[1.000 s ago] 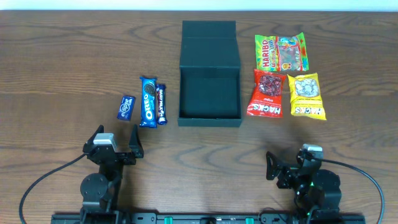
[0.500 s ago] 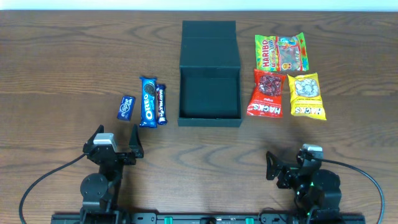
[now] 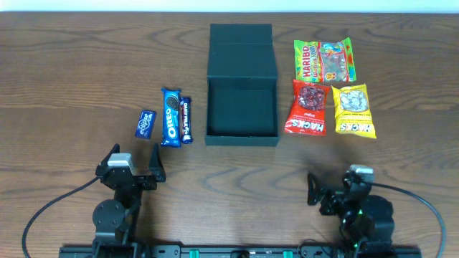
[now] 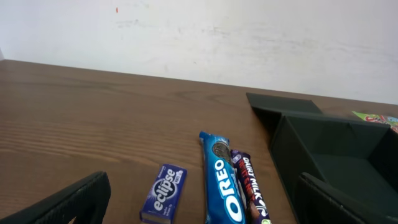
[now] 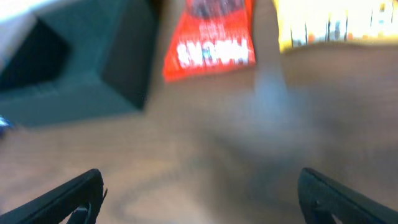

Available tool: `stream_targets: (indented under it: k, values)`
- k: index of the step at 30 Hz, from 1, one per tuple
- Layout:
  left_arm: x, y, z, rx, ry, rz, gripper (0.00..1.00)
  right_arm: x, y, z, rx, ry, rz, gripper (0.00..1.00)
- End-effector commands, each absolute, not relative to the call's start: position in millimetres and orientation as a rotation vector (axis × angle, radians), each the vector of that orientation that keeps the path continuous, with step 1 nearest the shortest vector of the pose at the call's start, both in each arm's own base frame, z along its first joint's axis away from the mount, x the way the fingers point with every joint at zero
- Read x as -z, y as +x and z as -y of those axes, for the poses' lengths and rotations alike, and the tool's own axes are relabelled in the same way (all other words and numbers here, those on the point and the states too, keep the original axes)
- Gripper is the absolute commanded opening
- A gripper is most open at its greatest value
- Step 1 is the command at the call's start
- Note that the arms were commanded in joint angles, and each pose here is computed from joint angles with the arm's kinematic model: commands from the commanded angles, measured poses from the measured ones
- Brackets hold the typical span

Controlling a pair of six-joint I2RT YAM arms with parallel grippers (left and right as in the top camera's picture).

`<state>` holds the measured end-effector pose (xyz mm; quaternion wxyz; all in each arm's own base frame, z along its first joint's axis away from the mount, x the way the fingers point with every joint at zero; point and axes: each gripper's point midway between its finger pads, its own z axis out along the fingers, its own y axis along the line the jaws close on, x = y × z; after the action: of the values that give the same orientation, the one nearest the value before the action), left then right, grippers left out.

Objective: Pack container

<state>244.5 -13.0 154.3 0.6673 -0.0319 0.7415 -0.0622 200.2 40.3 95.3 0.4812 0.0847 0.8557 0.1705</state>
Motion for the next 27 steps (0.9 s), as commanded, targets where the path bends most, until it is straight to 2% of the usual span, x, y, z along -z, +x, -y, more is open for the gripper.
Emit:
stream_targets:
  k: [1, 3, 4, 10, 12, 20, 27]
  values:
    - [-136, 243, 11, 0.112, -0.068, -1.730, 0.95, -125, 207, -61, -0.764, 0.455, -1.966, 0.99]
    - [-136, 243, 11, 0.112, -0.068, -1.730, 0.95, -131, 200, -82, -1.054, 0.632, -1.962, 0.99]
    - [-136, 243, 11, 0.112, -0.068, -1.730, 0.95, -129, 197, -86, -1.104, 0.665, -1.975, 0.99]
    - [-136, 243, 11, 0.112, -0.068, -1.730, 0.95, -130, 197, -87, -1.193, 0.803, -1.957, 0.99]
    - [-136, 243, 11, 0.112, -0.068, -1.730, 0.95, -139, 200, -88, -1.135, 0.652, -1.936, 0.99]
    - [-136, 243, 11, 0.112, -0.068, -1.730, 0.95, -146, 224, -75, -0.949, 0.530, -1.915, 0.99]
    - [-136, 243, 11, 0.112, -0.068, -1.730, 0.95, -151, 289, -45, -0.738, 0.527, -1.986, 0.99]
